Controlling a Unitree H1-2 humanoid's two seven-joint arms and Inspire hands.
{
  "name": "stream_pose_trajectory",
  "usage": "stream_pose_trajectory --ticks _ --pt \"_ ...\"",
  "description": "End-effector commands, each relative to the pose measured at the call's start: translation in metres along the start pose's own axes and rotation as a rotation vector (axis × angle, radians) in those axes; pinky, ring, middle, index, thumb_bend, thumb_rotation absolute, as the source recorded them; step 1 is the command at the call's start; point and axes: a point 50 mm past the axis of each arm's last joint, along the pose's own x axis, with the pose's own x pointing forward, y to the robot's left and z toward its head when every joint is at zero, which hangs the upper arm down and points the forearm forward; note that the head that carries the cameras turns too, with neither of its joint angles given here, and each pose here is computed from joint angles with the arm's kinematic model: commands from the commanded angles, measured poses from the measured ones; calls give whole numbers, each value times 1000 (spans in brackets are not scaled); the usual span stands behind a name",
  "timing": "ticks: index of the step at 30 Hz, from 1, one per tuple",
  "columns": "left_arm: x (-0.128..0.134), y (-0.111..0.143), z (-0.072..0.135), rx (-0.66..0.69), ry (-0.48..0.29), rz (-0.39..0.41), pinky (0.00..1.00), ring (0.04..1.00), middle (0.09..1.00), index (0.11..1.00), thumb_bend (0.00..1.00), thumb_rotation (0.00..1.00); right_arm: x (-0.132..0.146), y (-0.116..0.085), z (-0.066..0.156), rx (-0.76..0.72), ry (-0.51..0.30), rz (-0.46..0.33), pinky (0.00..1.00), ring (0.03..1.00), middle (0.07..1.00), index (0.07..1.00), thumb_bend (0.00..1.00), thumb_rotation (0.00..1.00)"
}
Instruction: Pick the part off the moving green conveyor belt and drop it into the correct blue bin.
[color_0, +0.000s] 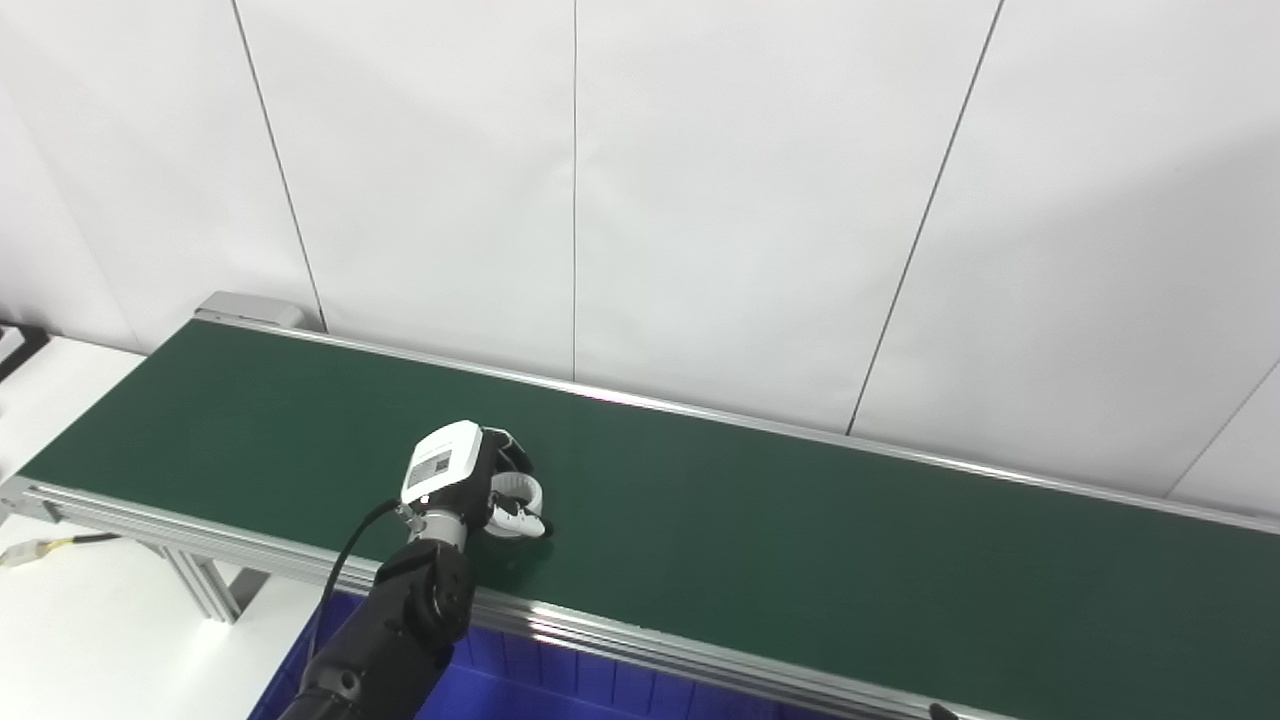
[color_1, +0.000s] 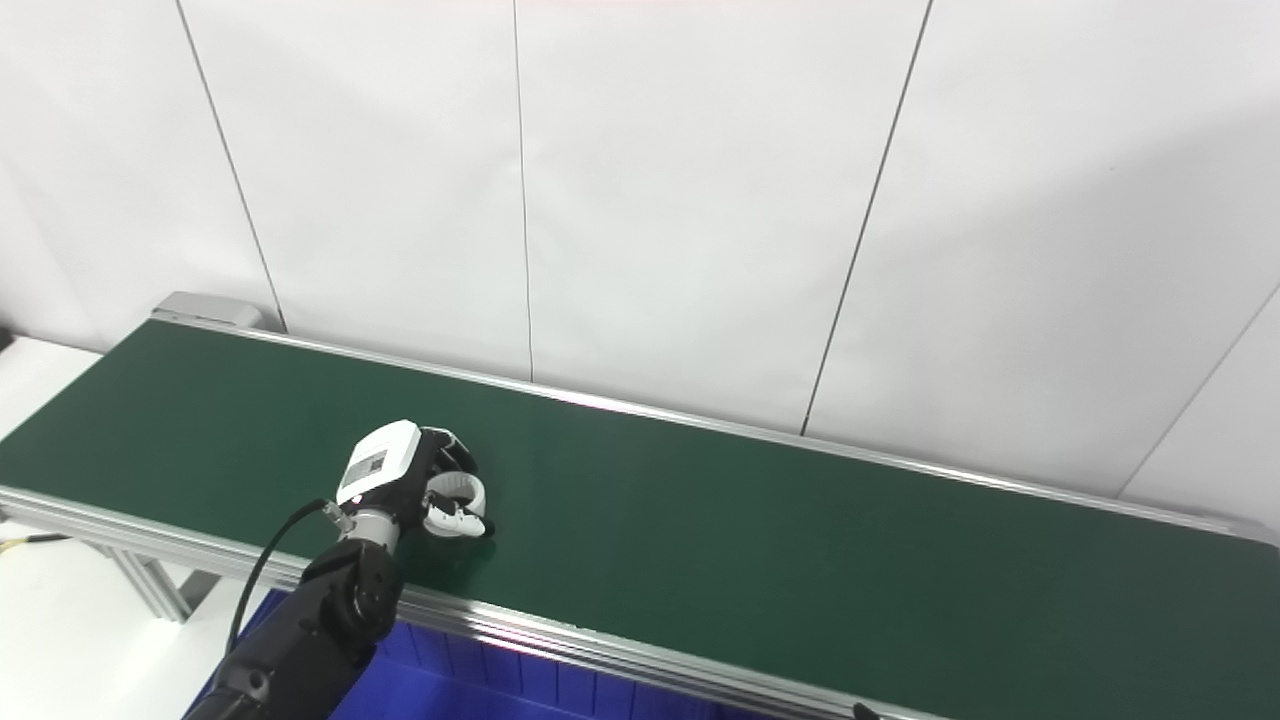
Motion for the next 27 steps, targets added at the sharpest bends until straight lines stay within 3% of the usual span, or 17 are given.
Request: stream_pose_trajectory --ticks 1,5,8,11,16,21,25,27 --pt "0 10 -4 -16 -10 25 367 449 468 505 515 0 4 -5 10 6 -79 -28 769 844 886 912 712 276" --pt "-6 13 1 -76 -60 98 339 430 461 507 514 0 4 -5 10 0 -80 -30 765 839 882 909 714 279" --pt "-15 19 8 -131 -150 189 339 423 455 509 512 0 4 -4 10 4 -79 -32 766 839 882 906 716 275" --pt "-28 27 16 -199 -240 268 276 349 409 510 507 0 4 -4 12 1 -74 -35 760 836 876 901 714 258" --pt "-60 37 32 -290 -357 330 219 287 397 506 506 0 3 -3 15 -3 -72 -34 748 831 875 900 716 261" --pt "-100 40 42 -366 -463 311 245 308 412 507 508 0 2 -2 21 -3 -72 -38 746 828 869 897 733 290" --pt "-125 30 35 -428 -519 189 264 330 426 507 508 0 0 -1 26 -7 -77 -45 747 831 865 884 763 328" --pt "-135 20 29 -424 -529 147 228 294 432 505 510 0 0 -1 28 -12 -87 -42 728 821 866 883 764 338"
